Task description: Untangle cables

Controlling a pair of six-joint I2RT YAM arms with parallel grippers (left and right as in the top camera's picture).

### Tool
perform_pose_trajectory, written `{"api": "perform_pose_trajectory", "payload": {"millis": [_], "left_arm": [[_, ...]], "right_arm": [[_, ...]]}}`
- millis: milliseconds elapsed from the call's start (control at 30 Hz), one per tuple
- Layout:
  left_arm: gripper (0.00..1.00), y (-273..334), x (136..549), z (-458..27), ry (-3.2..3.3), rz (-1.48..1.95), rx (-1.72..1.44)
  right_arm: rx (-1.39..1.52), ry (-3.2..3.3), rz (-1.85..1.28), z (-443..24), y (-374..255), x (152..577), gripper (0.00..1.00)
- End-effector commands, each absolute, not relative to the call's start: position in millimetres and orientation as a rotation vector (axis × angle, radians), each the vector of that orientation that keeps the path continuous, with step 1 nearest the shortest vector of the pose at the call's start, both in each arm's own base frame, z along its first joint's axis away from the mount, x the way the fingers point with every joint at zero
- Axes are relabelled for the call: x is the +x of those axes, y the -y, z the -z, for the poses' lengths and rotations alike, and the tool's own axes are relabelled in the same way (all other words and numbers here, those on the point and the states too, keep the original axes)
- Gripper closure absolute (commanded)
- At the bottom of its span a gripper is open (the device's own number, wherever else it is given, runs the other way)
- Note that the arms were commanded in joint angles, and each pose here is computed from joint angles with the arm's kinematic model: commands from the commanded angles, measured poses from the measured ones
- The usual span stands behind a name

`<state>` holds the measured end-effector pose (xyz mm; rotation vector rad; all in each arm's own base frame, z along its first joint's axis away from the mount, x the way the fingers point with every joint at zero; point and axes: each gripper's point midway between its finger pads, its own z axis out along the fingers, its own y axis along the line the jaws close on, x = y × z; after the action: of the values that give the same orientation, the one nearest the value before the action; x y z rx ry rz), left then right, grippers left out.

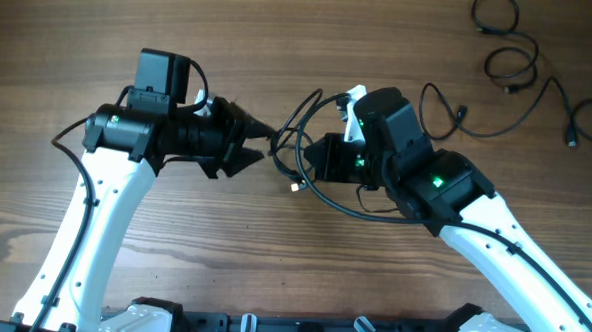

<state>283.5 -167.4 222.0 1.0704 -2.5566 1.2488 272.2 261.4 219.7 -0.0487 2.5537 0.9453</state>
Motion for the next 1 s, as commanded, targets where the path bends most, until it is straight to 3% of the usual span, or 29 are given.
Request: {"api": "perform_pose_trajectory", "payload": {"millis": [0, 333, 467, 567, 633, 833, 967], "left_arm": [[0.68, 164.8, 283.2, -223.6, 2.583, -1.245, 1.054], [0.63, 193.2, 274.0, -226.4, 2.804, -1.306, 0.605], [0.63, 193.0, 275.6, -226.5, 2.831, -1.312, 0.568], [0.67, 191.9, 276.4, -225.6, 2.849, -1.305, 0.555], [0.76, 191.9, 276.2, -225.5, 2.854, -1.306, 0.544], [0.81, 191.9, 276.2, -225.7, 2.854, -1.307, 0.543], [0.69, 192.0, 276.2, -225.5, 2.857, -1.306, 0.539]], "right_arm": [[-0.001, -2.554, -0.889, -214.8, -256.4, 278.0, 0.96], [0.007, -2.553, -0.886, -214.8, -255.6, 279.0, 0.96], [-0.011, -2.565, -0.943, -216.8, -259.8, 274.6, 0.96], [-0.020, -2.577, -0.957, -216.1, -260.9, 271.4, 0.96], [-0.007, -2.570, -0.928, -215.2, -258.0, 274.6, 0.96], [0.002, -2.565, -0.903, -214.1, -255.5, 277.0, 0.96], [0.032, -2.550, -0.847, -212.6, -249.2, 283.4, 0.96]]}}
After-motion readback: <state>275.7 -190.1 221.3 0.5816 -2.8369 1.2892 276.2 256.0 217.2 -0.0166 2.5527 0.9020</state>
